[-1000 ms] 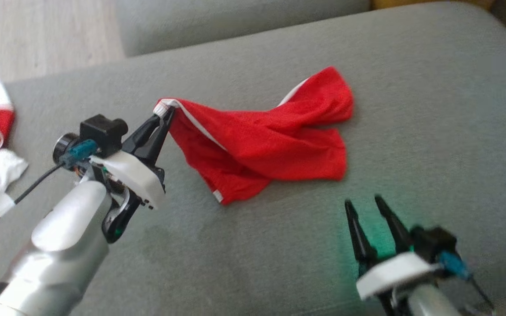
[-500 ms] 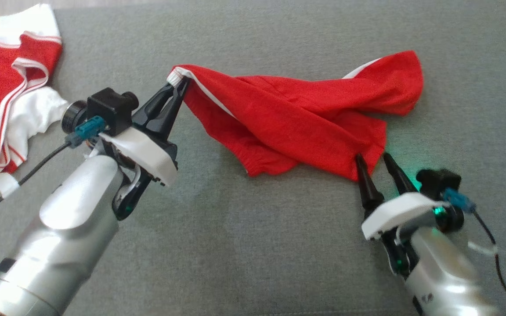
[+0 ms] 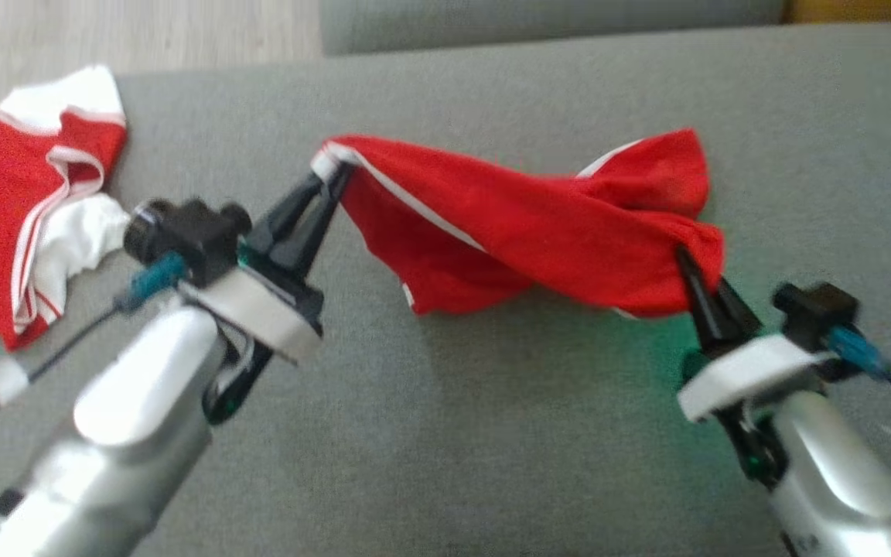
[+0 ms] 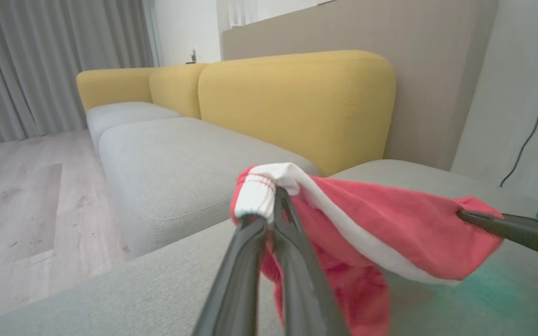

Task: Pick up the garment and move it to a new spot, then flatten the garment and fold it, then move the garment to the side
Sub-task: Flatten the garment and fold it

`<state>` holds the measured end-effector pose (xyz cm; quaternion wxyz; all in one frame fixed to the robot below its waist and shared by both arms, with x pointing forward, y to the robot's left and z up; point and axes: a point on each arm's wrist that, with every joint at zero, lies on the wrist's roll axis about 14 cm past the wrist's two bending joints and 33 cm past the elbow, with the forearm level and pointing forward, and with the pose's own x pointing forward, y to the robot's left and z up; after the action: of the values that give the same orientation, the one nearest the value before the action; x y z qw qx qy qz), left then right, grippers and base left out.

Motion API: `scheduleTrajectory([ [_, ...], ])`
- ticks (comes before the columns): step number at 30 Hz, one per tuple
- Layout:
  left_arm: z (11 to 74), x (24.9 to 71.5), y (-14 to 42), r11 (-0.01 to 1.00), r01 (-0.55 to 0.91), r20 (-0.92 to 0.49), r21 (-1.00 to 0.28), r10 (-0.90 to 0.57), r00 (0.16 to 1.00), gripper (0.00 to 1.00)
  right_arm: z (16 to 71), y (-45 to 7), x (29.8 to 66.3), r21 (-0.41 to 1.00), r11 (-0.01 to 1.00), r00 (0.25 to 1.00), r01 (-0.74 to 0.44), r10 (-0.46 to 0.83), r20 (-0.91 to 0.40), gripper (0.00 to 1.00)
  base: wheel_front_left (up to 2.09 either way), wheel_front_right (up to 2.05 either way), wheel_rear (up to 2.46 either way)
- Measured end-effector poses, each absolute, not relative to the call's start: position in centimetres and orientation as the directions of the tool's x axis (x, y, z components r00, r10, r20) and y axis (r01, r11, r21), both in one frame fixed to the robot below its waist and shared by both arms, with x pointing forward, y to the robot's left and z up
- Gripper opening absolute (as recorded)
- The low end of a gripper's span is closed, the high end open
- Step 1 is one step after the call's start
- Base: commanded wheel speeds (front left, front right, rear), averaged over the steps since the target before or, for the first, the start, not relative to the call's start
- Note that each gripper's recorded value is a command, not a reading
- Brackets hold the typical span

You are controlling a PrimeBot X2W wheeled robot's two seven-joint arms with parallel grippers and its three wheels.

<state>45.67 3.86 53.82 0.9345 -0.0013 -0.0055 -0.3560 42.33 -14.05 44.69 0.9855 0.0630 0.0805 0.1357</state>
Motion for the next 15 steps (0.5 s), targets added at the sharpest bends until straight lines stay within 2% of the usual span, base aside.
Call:
scheduleTrajectory([
  [3,55.1,43.9,3.1,0.721,0.693,0.054,0.003,-0.692,0.72,0.0,46.0,-15.5,41.0,0.115,0.962,0.96,-0.247,0.259,-0.103,0.0,0.0,0.0,0.0],
  [4,56.7,41.9,2.2,0.688,0.725,0.103,0.003,-0.722,0.685,0.0,47.4,-16.9,39.5,0.086,0.968,0.968,-0.237,0.243,-0.063,0.0,0.0,0.0,0.0],
  [9,60.5,38.2,0.4,0.611,0.792,0.178,-0.01,-0.778,0.603,0.0,49.9,-19.5,36.5,0.044,0.975,0.976,-0.218,0.218,0.003,0.0,0.0,0.0,0.0],
  [13,62.1,36.3,-0.7,0.557,0.83,0.178,-0.035,-0.814,0.553,0.0,51.4,-21.4,35.6,0.022,0.981,0.98,-0.195,0.195,-0.024,0.0,0.0,0.0,0.0],
  [15,61.3,36.5,-0.8,0.552,0.831,0.15,-0.065,-0.818,0.555,0.0,50.6,-21.6,36.2,0.031,0.981,0.977,-0.19,0.192,-0.091,0.0,0.0,0.0,0.0],
])
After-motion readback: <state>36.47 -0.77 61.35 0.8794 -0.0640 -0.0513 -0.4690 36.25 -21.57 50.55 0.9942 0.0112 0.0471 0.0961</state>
